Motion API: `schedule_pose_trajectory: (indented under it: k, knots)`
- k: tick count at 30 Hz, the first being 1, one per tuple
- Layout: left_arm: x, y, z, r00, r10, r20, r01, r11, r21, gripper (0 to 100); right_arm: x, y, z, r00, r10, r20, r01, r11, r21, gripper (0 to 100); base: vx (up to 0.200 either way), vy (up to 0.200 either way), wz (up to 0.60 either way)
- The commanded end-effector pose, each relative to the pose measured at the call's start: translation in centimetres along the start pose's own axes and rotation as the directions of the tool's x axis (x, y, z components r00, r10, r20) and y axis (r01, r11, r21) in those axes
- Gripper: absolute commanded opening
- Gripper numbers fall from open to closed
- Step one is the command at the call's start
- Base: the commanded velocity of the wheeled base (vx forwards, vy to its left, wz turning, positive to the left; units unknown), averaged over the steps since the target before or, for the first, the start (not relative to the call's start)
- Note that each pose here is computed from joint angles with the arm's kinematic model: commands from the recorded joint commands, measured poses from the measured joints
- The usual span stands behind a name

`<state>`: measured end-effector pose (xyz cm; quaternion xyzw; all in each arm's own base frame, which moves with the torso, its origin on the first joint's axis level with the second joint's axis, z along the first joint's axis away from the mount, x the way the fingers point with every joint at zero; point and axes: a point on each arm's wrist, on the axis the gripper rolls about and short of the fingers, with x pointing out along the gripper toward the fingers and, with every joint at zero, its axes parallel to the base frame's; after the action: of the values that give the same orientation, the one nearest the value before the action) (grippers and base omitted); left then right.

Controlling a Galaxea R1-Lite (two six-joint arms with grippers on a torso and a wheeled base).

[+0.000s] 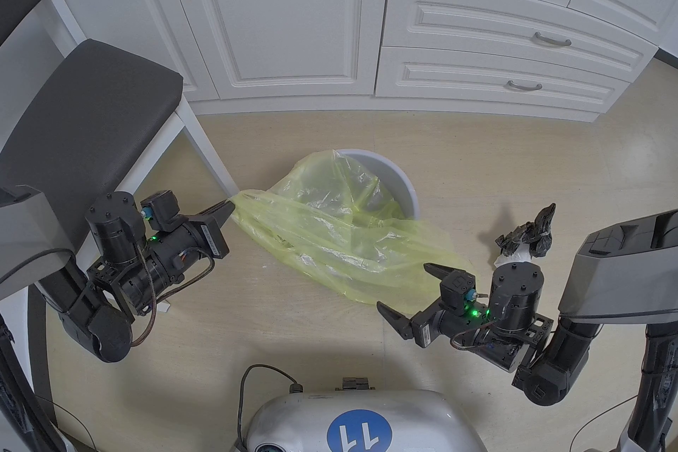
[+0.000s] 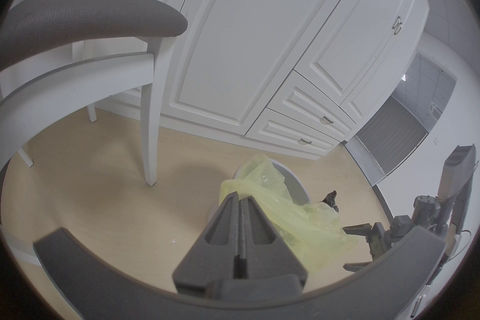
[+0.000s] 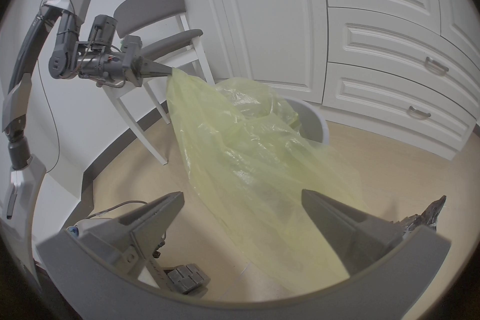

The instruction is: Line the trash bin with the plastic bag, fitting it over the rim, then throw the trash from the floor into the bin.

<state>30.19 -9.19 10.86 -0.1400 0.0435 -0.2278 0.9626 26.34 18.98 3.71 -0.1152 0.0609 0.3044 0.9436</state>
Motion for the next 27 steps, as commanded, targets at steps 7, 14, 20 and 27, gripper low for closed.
schedule_pose_trajectory:
  k: [7, 14, 20, 27]
  knots:
    - [-0.3, -0.5, 0.1, 1.000, -0.013, 0.000, 0.013, 1.000, -0.001, 0, 0.7, -0.9, 0.9, 0.998, -0.038, 0.059, 0.036, 0.999, 0.038, 0, 0.000, 0.000, 0.00]
    - [-0.2, -1.1, -1.0, 0.999, -0.032, -0.039, 0.032, 0.999, -0.008, 0, 1.1, -2.7, 5.1, 0.968, -0.127, 0.217, 0.082, 0.975, 0.207, 0, 0.000, 0.000, 0.00]
    - [-0.1, -0.9, -1.5, 0.999, -0.037, -0.037, 0.037, 0.999, -0.012, 0, 2.1, -2.9, 5.4, 0.955, -0.185, 0.230, 0.124, 0.959, 0.256, 0, 0.000, 0.000, 0.00]
    - [0.1, -1.0, -1.3, 0.999, -0.047, -0.004, 0.047, 0.999, -0.007, 0, -1.6, -1.1, 3.1, 0.994, -0.006, 0.110, -0.011, 0.989, 0.150, 0, 0.000, 0.000, 0.00]
